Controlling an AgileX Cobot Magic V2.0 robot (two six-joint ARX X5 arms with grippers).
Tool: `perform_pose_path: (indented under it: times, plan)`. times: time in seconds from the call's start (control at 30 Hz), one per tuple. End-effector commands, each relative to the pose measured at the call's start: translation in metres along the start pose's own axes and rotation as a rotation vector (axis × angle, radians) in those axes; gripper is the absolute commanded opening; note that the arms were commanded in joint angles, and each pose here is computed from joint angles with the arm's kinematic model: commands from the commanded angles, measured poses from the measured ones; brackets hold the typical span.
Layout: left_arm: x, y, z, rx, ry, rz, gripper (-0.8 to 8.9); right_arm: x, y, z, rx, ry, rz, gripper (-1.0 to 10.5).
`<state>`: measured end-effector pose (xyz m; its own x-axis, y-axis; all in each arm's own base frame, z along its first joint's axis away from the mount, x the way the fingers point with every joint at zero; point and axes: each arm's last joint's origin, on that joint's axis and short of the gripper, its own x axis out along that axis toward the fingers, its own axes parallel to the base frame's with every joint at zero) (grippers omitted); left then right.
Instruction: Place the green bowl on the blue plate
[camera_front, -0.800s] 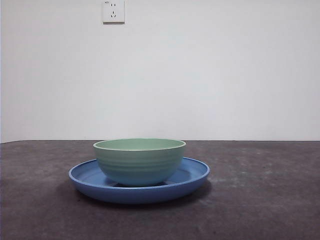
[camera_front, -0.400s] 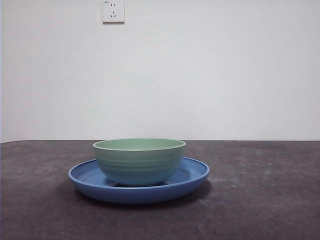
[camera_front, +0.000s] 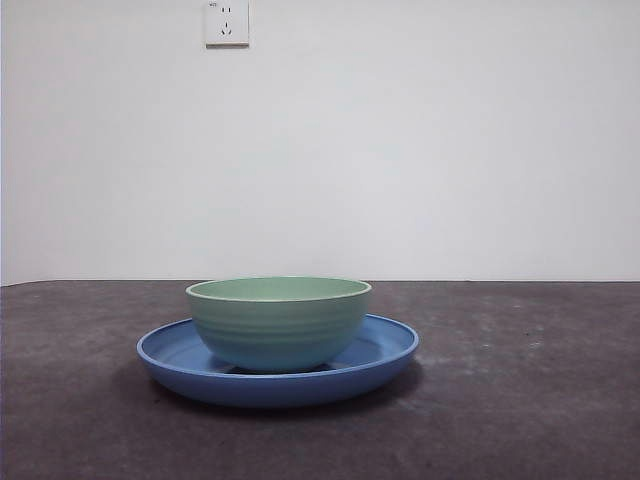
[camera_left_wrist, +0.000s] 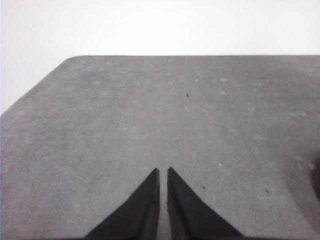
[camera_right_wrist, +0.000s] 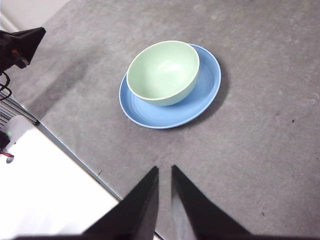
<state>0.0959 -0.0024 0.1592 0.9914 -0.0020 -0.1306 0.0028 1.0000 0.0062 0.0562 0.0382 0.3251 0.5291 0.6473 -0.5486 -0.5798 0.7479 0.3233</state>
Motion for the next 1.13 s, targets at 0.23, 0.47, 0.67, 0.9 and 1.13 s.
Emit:
perform_pose_path:
  times: [0.23, 0.47, 0.67, 0.9, 1.13]
  plan:
    - [0.0011, 0.0005, -0.0079, -0.014, 0.027, 0.01, 0.24, -0.0016, 0.0015, 0.0024, -0.004, -0.014, 0.009, 0.4]
    - [0.001, 0.0005, -0.01, -0.036, 0.049, 0.01, 0.24, -0.0016, 0.0015, 0.0024, -0.004, -0.014, 0.009, 0.4]
    - [0.001, 0.0005, -0.01, -0.036, 0.049, 0.011, 0.24, -0.0016, 0.0015, 0.0024, -0.004, -0.014, 0.009, 0.4]
    - [0.001, 0.0005, -0.0099, -0.036, 0.048, 0.011, 0.24, -0.0016, 0.0015, 0.0024, -0.004, -0.014, 0.009, 0.4]
    - [0.001, 0.0005, -0.0099, -0.036, 0.048, 0.01, 0.24, -0.0016, 0.0015, 0.0024, -0.004, -0.014, 0.009, 0.4]
